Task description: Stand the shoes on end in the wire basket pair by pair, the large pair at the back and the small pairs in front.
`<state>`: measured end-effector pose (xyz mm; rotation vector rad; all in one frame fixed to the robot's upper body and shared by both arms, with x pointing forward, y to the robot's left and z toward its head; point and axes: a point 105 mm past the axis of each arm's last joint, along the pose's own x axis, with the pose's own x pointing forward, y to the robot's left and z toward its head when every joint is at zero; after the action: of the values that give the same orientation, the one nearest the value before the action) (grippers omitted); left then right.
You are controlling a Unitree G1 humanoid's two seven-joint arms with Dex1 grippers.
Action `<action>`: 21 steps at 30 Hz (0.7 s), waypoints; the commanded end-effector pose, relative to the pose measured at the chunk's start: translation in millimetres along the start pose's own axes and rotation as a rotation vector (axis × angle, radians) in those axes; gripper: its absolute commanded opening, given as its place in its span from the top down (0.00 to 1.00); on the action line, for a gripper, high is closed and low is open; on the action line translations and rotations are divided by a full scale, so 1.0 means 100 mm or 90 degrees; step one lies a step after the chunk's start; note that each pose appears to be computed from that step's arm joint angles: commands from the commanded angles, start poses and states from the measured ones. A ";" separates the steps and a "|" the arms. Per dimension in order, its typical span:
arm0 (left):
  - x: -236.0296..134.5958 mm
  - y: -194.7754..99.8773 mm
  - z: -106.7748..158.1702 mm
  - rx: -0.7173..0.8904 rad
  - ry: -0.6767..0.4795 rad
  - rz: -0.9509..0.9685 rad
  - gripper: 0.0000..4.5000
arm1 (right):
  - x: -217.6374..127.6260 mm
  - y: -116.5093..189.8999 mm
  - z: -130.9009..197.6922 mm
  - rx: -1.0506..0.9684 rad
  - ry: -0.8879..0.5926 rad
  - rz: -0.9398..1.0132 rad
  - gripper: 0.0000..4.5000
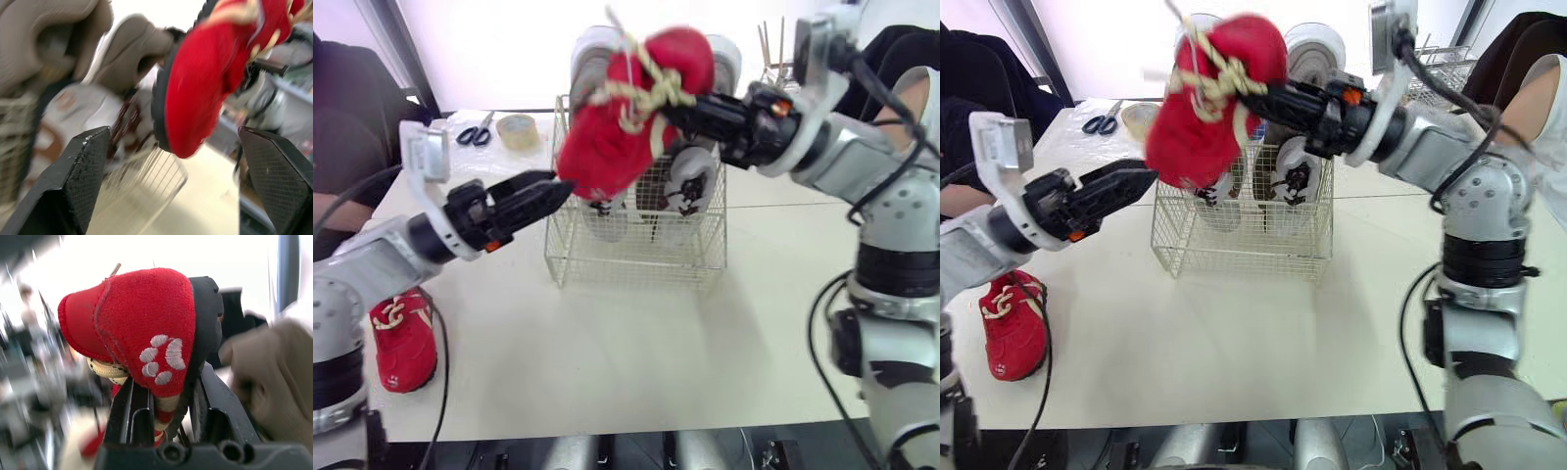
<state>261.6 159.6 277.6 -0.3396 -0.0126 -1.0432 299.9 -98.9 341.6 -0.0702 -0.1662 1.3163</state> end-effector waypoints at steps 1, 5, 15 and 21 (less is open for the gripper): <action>-0.17 -0.01 0.17 0.060 -0.004 0.018 0.01 | -0.18 0.01 0.02 -0.148 0.107 0.044 0.90; -0.21 0.02 0.20 0.078 -0.008 0.035 0.01 | -0.30 -0.04 -0.11 -0.219 0.201 0.074 0.90; -0.18 0.03 0.17 0.087 -0.016 0.039 0.01 | -0.40 -0.10 -0.63 -0.301 0.353 0.108 0.90; -0.18 0.07 0.16 0.090 -0.015 0.044 0.00 | -0.42 -0.14 -0.83 -0.313 0.391 0.098 0.67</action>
<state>263.6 181.5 276.4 -0.2495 -0.0362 -0.9584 317.0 -138.0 248.7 -0.8626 0.0858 1.3575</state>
